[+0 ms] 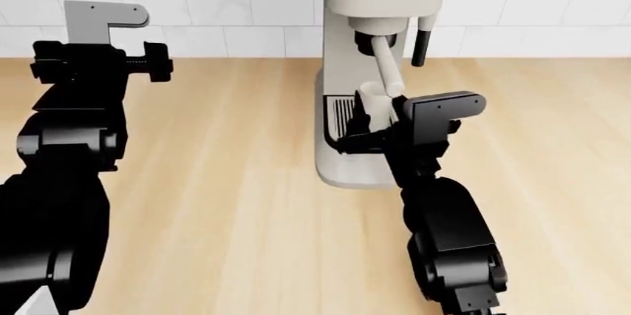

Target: Pick the mug from the cabinet, place it under the coffee machine dispenser, and press the start button.

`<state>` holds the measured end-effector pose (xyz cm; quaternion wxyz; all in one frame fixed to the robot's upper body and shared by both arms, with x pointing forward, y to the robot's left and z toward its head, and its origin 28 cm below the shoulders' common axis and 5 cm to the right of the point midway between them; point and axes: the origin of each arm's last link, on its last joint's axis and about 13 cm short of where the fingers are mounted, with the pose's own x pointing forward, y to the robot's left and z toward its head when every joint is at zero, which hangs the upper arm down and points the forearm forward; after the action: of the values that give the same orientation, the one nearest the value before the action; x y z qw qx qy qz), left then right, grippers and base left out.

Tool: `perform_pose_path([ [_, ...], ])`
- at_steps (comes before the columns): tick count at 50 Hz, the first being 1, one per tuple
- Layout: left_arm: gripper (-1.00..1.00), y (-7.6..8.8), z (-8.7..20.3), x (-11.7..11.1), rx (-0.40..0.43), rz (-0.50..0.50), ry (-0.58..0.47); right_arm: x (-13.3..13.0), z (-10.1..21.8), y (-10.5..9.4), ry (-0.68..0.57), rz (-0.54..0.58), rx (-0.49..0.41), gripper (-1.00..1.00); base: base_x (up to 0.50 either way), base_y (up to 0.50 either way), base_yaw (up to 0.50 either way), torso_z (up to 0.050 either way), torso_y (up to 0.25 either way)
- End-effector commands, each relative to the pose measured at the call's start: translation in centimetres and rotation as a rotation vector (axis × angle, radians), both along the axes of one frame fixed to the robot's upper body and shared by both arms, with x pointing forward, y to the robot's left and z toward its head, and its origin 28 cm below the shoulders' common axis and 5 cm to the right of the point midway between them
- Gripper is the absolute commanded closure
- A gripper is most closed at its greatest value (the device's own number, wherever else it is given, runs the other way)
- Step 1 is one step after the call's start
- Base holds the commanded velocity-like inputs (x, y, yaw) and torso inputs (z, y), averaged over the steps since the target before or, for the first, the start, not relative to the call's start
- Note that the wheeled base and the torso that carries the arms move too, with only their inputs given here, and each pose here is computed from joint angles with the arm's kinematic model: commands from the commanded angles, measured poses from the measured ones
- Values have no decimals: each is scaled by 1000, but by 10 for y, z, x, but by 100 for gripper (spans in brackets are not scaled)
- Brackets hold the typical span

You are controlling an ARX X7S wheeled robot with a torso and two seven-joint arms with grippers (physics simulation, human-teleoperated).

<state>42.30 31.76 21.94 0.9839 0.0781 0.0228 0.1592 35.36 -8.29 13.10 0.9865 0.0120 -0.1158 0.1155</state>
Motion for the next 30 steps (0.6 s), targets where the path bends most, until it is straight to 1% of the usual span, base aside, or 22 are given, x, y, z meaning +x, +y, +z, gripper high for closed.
perform_pose_path([
  [1,-100,0,-1,0,-1,-1,-1,24,-4,8,9,-16,-20,100,34,3,15,0,0],
  [9,-100,0,-1,0,-1,1,-2,29,-8,10,19,-20,-4,100,19,4,14,0,0],
  [23,-100,1,-1,0,-10,-1,-2,30,-12,10,44,-32,12,100,0,1,1,0,0],
  [24,-100,1,-1,0,-10,-1,-2,29,-13,10,50,-36,10,-100,0,0,0,0,0],
  [27,-100,1,-1,0,-12,-2,-3,25,-11,9,41,-37,15,-100,0,0,0,0,0],
  [30,-100,1,0,0,-13,-3,-4,10,-5,9,13,-27,23,-100,0,0,0,0,0],
])
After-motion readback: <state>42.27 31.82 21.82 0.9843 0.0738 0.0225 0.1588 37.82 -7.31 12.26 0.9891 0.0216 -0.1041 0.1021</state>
